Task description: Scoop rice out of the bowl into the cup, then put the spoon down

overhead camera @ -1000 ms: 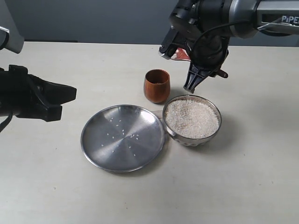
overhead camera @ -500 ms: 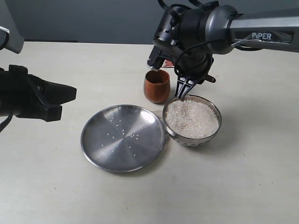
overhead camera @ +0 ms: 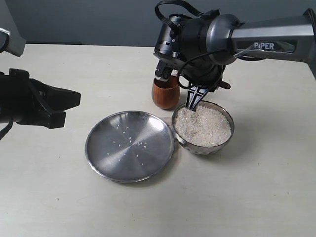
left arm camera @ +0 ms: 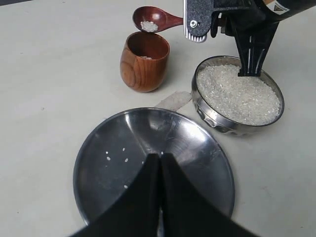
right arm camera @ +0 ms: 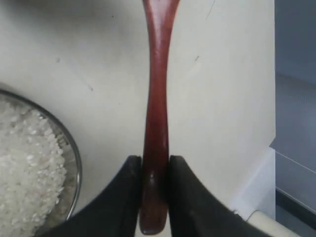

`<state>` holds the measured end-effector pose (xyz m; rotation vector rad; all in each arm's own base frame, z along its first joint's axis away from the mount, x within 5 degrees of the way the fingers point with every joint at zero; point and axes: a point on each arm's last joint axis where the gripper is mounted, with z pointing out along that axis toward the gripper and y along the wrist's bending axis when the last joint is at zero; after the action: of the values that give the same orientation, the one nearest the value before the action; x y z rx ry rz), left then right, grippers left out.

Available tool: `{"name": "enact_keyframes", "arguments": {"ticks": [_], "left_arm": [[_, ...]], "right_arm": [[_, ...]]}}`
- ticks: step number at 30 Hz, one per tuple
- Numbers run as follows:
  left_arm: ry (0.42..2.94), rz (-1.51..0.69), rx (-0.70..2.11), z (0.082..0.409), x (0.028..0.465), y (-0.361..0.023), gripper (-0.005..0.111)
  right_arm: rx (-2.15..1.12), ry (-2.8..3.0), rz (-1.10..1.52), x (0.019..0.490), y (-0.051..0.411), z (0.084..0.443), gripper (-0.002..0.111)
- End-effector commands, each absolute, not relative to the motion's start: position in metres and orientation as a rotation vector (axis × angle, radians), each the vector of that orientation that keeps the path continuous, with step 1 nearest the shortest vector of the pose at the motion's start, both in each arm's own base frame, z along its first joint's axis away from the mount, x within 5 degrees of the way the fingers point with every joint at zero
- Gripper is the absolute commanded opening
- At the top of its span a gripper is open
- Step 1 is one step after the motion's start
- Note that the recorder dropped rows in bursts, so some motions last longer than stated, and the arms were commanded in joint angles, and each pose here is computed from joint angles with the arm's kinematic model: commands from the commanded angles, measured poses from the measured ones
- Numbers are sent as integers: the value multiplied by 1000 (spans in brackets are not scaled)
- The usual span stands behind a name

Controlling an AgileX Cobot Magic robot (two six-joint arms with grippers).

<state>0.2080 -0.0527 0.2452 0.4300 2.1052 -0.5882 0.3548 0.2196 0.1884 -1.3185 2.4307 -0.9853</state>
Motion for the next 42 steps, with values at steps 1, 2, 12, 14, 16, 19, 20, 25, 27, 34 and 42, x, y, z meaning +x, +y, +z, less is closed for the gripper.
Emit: {"name": "enact_keyframes", "arguments": {"ticks": [1, 2, 12, 14, 16, 19, 20, 25, 27, 34, 42], "left_arm": [[2100, -583, 432, 247, 210, -54, 0], [2100, -583, 432, 247, 210, -54, 0], [2100, -581, 431, 247, 210, -54, 0], [2100, -581, 431, 247, 210, -54, 0], [2100, -581, 431, 247, 210, -54, 0], [2100, -581, 431, 247, 210, -54, 0], [2100, -581, 431, 247, 210, -54, 0], [2100, -581, 431, 247, 210, -54, 0], [2100, -581, 431, 247, 210, -54, 0], [2100, -581, 431, 247, 210, -54, 0], [2100, -581, 431, 247, 210, -54, 0]], "right_arm": [[-1302, 2432, -1023, 354, 219, 193, -1], [-1301, 2433, -1025, 354, 218, 193, -1], [-1356, 2361, -1066, 345, 232, 195, -1], [-1356, 2362, -1083, 344, 233, 194, -1], [-1360, 2363, -1089, 344, 233, 193, -1], [-1361, 2354, -1098, 345, 232, 193, -1], [-1359, 2350, -1102, 345, 232, 194, -1], [-1363, 2347, -1101, 344, 234, 194, -1], [-1370, 2329, -1112, 344, 235, 194, -1], [-1347, 2304, -1137, 344, 239, 192, -1], [-1345, 2280, -1161, 342, 246, 183, -1]]}}
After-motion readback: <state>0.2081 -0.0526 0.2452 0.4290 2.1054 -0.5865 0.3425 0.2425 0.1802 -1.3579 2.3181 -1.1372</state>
